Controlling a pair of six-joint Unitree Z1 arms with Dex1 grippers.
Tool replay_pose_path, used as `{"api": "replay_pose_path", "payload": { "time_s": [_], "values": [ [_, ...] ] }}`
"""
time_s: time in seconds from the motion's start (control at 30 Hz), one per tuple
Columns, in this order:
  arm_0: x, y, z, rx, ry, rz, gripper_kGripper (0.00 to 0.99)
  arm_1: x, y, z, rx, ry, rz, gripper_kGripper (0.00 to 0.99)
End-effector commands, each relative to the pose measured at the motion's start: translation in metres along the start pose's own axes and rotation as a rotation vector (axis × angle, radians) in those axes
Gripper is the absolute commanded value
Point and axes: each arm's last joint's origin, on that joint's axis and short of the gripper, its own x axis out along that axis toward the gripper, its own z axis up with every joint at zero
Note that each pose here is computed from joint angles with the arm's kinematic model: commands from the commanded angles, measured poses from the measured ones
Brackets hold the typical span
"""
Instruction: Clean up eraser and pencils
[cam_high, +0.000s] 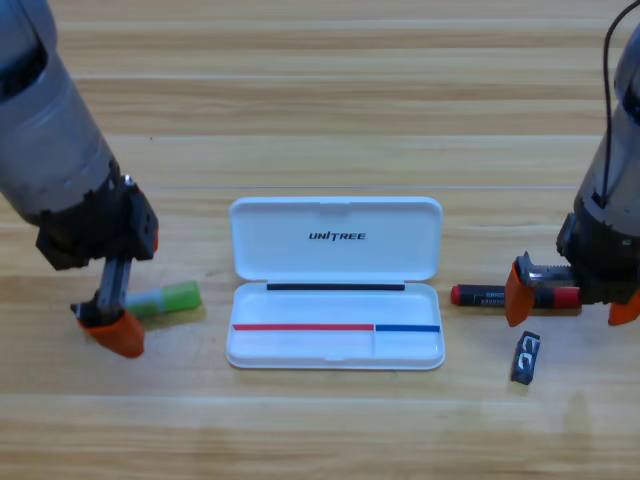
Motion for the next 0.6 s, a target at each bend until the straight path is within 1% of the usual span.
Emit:
{"api": "replay_pose_path", "payload": {
  "time_s": [0.03,0.13,0.27,0.4,0.5,0.6],
  "values": [
    [0.03,0.002,-0.005,-0.006,0.043,-0.059,0.99,0.035,0.004,0.003,0.065,0.102,-0.008,0.948],
    [0.038,0.001,-0.005,-0.007,0.047,-0.071,0.99,0.038,0.009,0.0,0.062,0.118,-0.001,0.948],
    [0.045,0.001,-0.003,-0.007,0.051,-0.084,0.99,0.05,0.011,0.0,0.067,0.136,-0.018,0.946],
    [0.047,0.002,-0.002,-0.007,0.046,-0.092,0.99,0.063,0.011,0.001,0.08,0.148,-0.04,0.922],
    [0.05,0.003,0.0,-0.01,0.046,-0.09,0.99,0.068,0.012,0.001,0.082,0.155,-0.03,0.92],
    [0.05,0.005,-0.001,-0.015,0.048,-0.087,0.99,0.073,0.013,0.001,0.078,0.164,-0.036,0.861]
  ]
}}
